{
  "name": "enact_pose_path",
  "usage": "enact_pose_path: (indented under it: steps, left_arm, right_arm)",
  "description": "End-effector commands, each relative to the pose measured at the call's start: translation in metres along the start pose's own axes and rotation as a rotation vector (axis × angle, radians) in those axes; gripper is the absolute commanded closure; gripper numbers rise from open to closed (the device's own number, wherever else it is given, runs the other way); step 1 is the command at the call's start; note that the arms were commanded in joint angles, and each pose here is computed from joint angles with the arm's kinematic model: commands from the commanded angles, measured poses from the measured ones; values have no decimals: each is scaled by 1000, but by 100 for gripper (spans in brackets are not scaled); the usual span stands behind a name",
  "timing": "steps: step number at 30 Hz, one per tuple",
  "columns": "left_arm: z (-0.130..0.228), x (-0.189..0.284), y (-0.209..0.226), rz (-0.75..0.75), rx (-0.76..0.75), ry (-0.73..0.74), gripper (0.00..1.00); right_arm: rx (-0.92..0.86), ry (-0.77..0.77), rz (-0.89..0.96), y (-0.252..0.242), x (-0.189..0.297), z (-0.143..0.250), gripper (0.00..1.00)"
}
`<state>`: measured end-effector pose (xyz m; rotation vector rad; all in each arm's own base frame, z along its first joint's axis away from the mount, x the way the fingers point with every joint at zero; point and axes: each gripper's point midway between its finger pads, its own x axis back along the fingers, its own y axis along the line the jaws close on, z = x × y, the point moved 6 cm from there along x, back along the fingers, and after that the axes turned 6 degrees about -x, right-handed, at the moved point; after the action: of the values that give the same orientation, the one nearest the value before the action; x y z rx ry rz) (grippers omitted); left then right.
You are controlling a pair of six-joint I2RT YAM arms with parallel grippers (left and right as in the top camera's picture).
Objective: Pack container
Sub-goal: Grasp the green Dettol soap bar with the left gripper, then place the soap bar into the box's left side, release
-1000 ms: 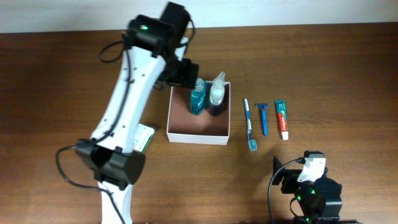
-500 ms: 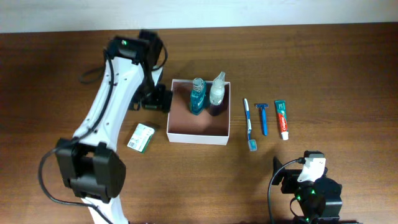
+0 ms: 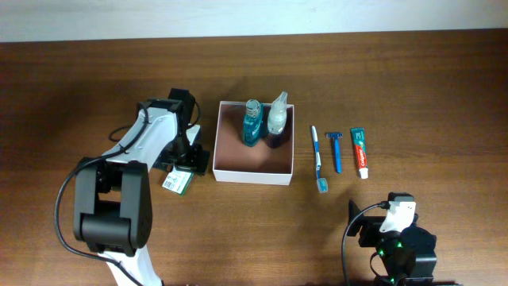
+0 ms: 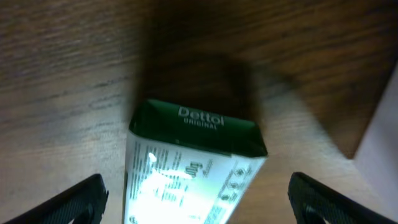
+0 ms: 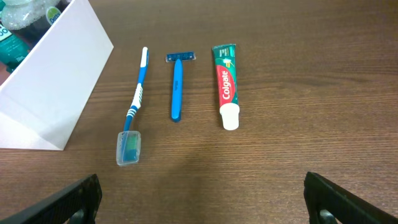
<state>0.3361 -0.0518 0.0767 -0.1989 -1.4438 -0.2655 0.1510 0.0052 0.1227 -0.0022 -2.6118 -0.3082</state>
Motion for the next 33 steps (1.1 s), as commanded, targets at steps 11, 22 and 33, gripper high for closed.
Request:
enact_pose_path:
  steps: [11,22,33]
  left_arm:
    - [5,-14,2,-8,-32,-3,72]
    - [-2,90,11,54,83,-131,74]
    - [-12,195,-37,159,26,-445,74]
  right_arm:
    - [-10,-4,6,-1,-1,1,1]
    - [-10,-4,6,-1,-1,1,1]
    - [-10,-4,6,-1,-1,1,1]
